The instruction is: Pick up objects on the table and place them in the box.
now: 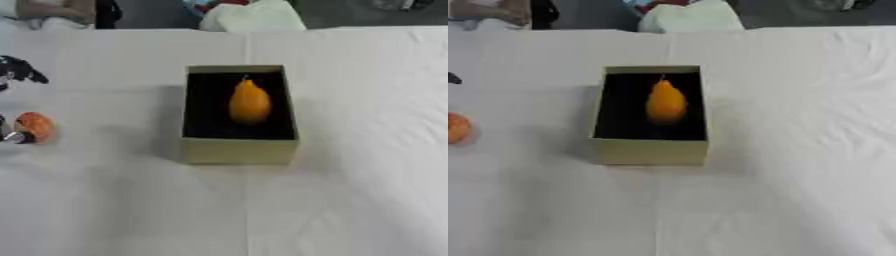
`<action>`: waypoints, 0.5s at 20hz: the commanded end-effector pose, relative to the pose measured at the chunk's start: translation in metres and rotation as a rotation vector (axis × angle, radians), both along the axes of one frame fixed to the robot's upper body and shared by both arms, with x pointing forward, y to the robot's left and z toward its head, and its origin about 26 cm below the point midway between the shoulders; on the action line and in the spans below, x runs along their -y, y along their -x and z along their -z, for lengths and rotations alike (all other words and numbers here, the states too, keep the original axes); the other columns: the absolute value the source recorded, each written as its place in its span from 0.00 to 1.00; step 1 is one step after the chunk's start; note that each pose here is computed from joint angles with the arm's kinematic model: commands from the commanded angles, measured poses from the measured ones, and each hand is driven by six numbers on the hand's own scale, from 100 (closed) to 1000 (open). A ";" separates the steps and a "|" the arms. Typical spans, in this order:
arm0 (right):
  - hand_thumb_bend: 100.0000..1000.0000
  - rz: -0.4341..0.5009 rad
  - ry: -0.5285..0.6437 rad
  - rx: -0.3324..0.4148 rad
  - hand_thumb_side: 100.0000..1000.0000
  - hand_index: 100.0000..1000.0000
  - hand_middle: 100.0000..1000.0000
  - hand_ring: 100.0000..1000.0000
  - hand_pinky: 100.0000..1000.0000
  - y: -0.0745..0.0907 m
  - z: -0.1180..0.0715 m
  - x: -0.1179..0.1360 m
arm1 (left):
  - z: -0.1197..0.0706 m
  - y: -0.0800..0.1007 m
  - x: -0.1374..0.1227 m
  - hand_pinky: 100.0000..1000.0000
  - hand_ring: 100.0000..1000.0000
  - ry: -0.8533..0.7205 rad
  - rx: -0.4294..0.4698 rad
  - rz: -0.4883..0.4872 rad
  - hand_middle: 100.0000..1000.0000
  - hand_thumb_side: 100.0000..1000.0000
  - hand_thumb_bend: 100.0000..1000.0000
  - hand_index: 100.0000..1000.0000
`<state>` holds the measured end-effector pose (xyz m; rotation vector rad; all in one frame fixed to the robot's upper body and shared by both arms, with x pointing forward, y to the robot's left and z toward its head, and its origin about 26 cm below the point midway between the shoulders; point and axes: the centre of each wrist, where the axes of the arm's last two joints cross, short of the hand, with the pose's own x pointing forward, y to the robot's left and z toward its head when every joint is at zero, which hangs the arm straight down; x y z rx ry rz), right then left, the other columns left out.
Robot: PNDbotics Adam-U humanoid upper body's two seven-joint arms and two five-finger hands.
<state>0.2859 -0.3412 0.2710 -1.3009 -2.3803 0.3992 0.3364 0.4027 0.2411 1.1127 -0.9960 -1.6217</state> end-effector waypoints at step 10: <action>0.04 0.002 0.027 0.037 1.00 0.79 0.75 0.75 0.77 0.004 -0.011 0.001 | 0.001 -0.006 -0.027 0.77 0.78 -0.046 -0.018 -0.134 0.76 0.15 0.50 0.86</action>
